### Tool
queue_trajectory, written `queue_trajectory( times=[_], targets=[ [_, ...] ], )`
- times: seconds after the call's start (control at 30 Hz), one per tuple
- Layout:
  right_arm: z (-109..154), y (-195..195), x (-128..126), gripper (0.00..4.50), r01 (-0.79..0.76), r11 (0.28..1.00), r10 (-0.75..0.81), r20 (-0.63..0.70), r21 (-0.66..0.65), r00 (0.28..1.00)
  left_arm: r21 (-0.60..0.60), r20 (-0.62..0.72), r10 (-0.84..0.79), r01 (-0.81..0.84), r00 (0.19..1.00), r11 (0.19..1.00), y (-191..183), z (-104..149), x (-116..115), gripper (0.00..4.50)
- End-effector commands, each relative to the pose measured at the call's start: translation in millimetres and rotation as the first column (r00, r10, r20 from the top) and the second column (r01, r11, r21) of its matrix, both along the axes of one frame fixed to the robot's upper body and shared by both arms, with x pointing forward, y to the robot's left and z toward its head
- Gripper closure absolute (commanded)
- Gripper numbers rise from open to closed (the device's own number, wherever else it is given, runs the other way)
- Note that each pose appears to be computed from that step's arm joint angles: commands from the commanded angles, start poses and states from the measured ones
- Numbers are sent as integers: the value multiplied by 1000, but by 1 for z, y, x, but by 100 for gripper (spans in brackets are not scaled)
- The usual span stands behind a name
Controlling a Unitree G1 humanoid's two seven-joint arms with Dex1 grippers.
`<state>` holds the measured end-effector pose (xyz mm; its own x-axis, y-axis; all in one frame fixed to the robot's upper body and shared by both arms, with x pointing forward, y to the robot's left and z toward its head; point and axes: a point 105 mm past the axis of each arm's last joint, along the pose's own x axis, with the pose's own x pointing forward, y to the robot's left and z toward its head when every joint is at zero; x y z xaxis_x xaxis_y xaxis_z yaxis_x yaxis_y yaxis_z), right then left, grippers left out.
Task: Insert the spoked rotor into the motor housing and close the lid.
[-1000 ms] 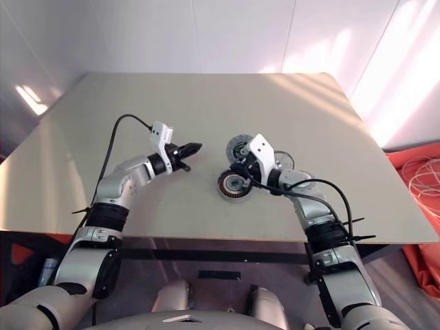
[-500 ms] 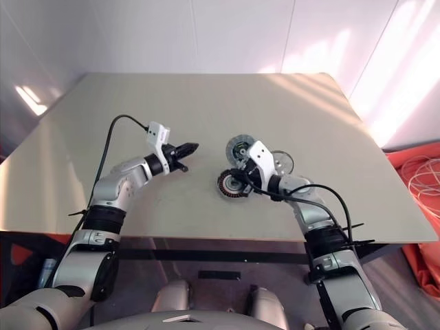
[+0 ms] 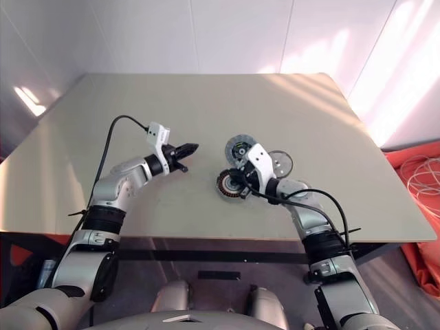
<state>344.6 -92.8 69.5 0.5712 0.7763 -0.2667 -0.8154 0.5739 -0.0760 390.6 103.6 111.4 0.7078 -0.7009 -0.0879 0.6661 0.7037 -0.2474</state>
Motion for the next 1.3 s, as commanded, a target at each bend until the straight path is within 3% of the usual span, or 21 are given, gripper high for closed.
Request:
queue_trajectory(
  times=[0.03, 0.13, 0.3, 0.47, 0.67, 0.77, 0.87, 0.9, 1.13, 1.3],
  targets=[
    [44, 5, 6, 446, -28, 999, 21, 137, 47, 990, -2, 51, -12, 12, 999, 1000, -1, 15, 2, 450],
    [56, 5, 6, 446, -26, 997, 15, 161, 68, 987, -2, 50, -14, 15, 999, 1000, -2, 14, 1, 450],
    [47, -16, 13, 446, 83, 996, -86, 141, 31, 986, 0, 49, -12, 12, 999, 1000, -1, 14, 1, 450],
    [34, -72, 26, 446, 315, 949, -315, 35, -17, 949, -4, 43, -3, 3, 999, 1000, 2, 12, 2, 450],
    [49, -139, 29, 446, 445, 888, -434, 110, -113, 894, -8, 33, -19, 20, 999, 1000, -3, 9, 2, 450],
    [68, -162, 33, 384, 516, 848, -490, 187, -124, 851, -12, 33, -35, 35, 999, 999, -8, 9, 3, 450],
    [77, -173, 35, 288, 561, 818, -528, 223, -122, 819, -13, 34, -47, 48, 998, 999, -13, 9, 4, 450],
    [77, -173, 35, 288, 563, 818, -532, 216, -118, 818, -14, 34, -51, 51, 998, 999, -14, 10, 4, 450],
    [53, -175, 24, 288, 572, 819, -573, -16, -54, 819, -12, 37, -64, 65, 997, 998, -16, 10, 5, 450],
    [52, -171, 14, 288, 558, 819, -513, -262, 133, 817, -12, 29, -69, 69, 997, 998, -15, 8, 3, 450]
  ],
)
